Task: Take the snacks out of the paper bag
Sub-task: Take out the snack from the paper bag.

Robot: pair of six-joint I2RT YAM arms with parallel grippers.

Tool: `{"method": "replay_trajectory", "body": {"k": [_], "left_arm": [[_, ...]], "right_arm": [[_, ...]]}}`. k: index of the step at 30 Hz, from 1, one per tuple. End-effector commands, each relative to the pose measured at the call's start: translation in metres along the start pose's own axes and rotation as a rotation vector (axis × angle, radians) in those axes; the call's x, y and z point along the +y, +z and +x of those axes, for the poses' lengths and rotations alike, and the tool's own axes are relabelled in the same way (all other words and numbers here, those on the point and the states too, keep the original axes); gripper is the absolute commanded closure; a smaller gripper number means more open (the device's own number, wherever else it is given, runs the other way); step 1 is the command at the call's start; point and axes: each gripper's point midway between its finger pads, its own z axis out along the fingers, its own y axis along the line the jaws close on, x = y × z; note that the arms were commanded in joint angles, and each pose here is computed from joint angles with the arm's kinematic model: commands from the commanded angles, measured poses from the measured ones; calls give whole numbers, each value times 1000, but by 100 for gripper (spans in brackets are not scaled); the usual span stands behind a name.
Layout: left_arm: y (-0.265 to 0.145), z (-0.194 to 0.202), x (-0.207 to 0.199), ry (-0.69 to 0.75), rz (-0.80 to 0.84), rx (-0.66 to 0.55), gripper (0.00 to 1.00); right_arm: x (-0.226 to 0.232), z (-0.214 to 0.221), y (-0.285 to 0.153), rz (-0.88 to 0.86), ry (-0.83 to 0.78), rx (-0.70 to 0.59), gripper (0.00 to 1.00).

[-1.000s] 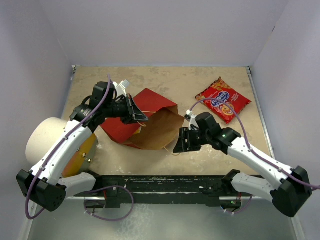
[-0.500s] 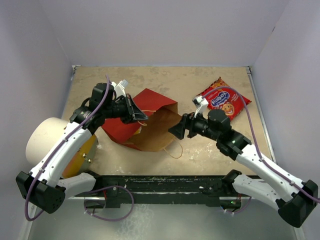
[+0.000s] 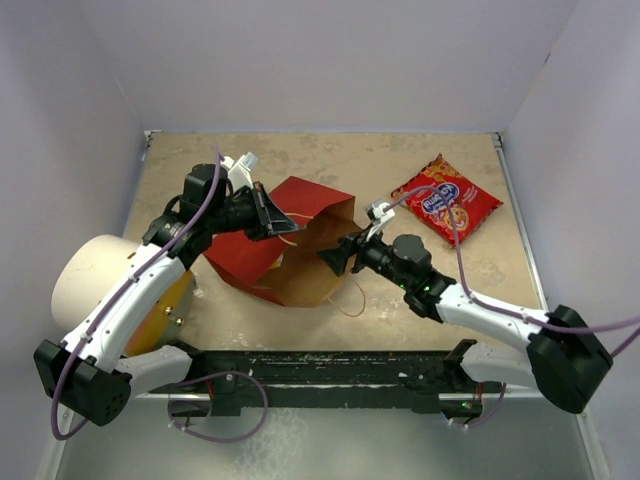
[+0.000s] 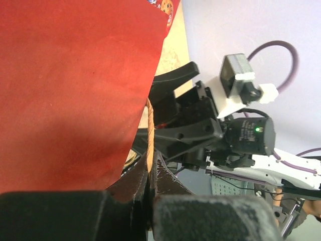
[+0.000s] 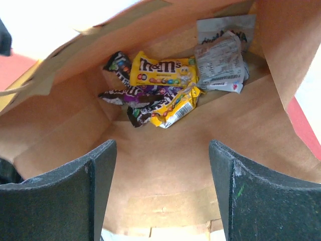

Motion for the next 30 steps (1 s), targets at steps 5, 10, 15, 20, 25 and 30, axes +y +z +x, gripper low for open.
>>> {"method": "replay_trajectory", "body": {"k": [5,10,15,20,25,30], "left_arm": [[6,-17,-26,63,101,-38,100],[10,-15,-28,64,113,-3,100],[10,-14,-27,70,114,-7,100],[9,-13,-27,68,106,-7,100],[6,-10,-26,75,93,5,100],[-2,-17,-34,111,96,-33,100]], "right_arm": [[13,-4,53,110,225,-109,31],[19,9,73,152,265,-92,36],[5,31,91,256,368,-67,47],[8,45,112,277,458,-58,48],[9,61,132,319,529,-40,50],[6,83,139,374,571,-10,51]]}}
